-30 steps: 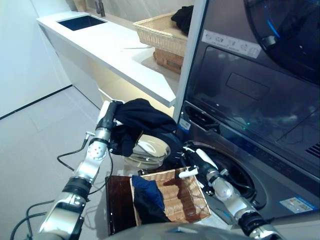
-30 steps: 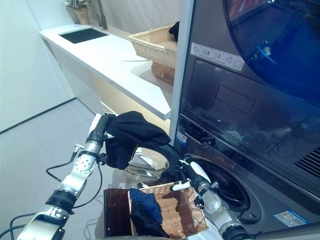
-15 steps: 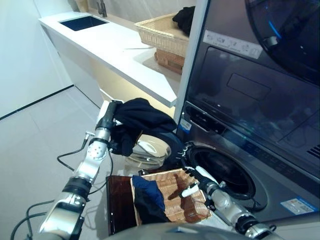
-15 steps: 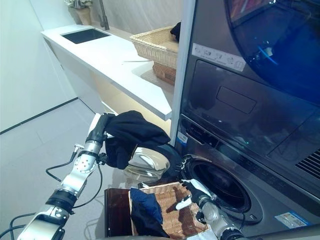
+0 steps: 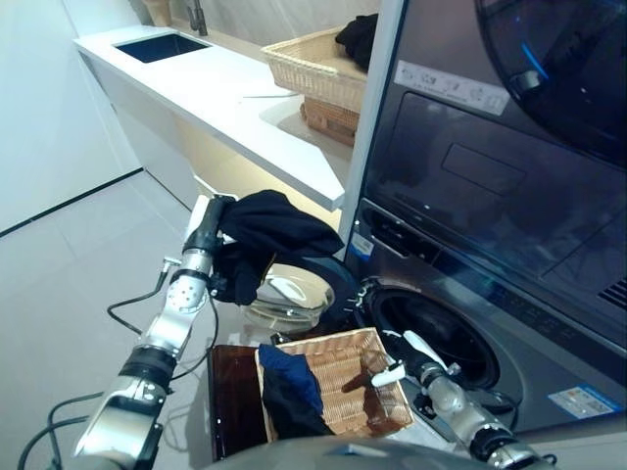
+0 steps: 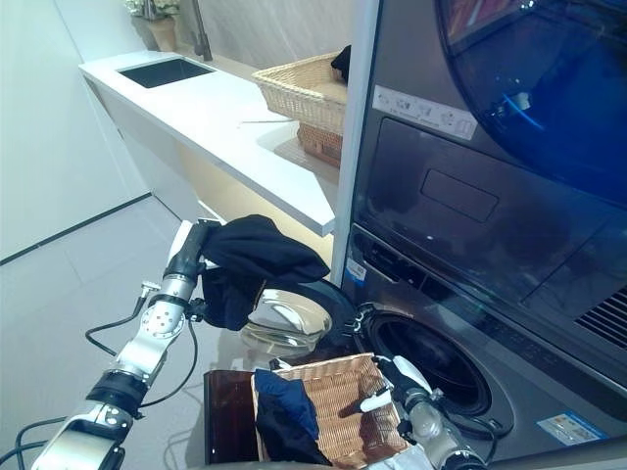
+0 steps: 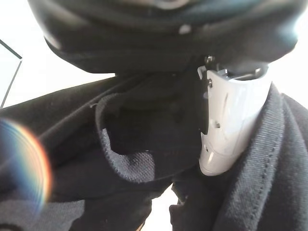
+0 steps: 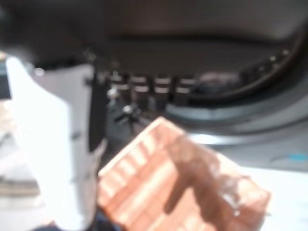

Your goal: Pick up the clothes and place them into the washing machine

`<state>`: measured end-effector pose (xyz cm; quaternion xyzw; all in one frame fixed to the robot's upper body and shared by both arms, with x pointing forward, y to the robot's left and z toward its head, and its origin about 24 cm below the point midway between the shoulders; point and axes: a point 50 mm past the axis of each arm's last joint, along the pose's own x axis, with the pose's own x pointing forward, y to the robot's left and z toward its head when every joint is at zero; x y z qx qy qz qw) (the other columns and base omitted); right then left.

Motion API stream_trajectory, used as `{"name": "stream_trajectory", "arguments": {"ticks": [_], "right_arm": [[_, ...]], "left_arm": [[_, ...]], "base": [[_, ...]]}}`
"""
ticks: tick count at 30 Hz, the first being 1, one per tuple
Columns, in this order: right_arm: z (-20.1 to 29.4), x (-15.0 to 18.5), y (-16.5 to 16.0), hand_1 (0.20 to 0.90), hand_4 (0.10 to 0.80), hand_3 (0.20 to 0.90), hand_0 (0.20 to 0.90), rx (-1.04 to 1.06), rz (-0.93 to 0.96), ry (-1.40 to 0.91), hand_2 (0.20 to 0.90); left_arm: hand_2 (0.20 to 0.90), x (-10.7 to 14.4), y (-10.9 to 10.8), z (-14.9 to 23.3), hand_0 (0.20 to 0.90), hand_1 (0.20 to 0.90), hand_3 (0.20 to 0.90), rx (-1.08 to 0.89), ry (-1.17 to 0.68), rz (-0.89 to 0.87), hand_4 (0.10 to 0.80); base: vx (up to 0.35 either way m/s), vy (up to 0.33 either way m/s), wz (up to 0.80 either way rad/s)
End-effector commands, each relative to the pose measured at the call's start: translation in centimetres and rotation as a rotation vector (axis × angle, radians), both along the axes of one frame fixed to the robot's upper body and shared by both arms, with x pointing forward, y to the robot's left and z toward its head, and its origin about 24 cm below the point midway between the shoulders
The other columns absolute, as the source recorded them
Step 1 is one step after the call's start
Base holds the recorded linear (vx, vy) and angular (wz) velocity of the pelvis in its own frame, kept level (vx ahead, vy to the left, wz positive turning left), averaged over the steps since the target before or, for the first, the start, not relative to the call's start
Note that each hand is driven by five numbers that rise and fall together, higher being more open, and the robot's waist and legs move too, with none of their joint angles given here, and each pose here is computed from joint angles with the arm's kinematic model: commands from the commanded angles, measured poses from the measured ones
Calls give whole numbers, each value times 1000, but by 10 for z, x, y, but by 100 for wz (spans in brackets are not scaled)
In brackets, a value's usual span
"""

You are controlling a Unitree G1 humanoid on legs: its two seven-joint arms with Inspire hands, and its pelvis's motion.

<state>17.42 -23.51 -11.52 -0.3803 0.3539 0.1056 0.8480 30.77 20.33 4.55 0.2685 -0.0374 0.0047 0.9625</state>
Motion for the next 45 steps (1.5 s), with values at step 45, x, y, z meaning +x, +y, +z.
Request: {"name": "stream_trajectory", "arguments": {"ticks": [45], "right_arm": [[109,73,-20,900,800,900,900,132,-89,-674,900]], "left_arm": [[200,-21,13,18,200,200,200,-207,-150,-96,300]], "base": [[-4,-2,1]]}}
